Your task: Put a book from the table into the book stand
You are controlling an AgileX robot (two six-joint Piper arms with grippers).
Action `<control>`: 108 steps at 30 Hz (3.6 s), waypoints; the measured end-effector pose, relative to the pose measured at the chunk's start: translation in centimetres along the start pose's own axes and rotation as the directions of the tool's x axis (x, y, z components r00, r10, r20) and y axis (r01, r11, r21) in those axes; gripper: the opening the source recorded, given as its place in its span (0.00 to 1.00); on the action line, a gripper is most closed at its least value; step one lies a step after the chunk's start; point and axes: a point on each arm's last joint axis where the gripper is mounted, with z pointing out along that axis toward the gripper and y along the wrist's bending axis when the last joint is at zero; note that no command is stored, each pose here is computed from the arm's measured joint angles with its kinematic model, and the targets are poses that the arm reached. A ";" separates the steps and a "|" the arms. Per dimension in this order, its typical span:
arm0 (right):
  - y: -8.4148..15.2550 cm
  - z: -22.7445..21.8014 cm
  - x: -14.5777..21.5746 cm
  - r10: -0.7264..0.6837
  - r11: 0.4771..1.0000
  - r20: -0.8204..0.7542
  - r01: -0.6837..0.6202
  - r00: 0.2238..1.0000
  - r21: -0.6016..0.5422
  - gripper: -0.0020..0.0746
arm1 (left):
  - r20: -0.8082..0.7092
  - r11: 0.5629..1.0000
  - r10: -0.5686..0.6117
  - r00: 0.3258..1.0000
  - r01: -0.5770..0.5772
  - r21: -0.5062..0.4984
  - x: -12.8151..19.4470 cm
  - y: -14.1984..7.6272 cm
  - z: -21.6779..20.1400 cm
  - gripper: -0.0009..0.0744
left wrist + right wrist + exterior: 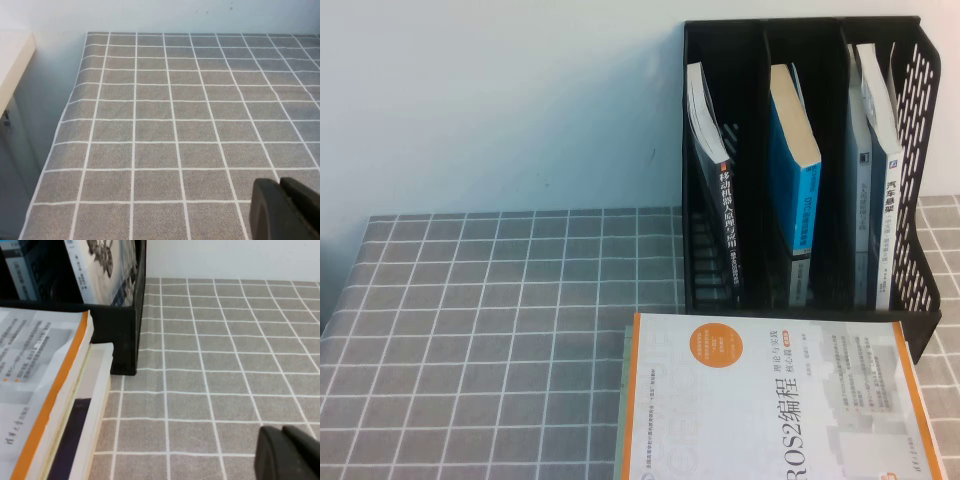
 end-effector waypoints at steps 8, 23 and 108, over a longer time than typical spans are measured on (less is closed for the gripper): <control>0.0 0.0 0.0 0.000 1.000 0.000 0.000 1.000 0.000 0.02 | 0.005 1.000 0.000 1.000 0.000 0.000 0.0 0.0 0.0 0.01; -0.2 -0.4 -2.8 -0.003 1.000 0.321 -0.003 0.947 0.020 0.02 | 0.291 1.000 -0.017 0.956 0.015 0.010 -2.4 0.0 -0.3 0.01; 6.9 16.6 -6.2 -0.016 0.798 -0.695 -0.410 0.719 -0.442 0.02 | -0.719 0.661 -0.304 0.625 0.682 0.313 -8.9 -11.3 15.5 0.01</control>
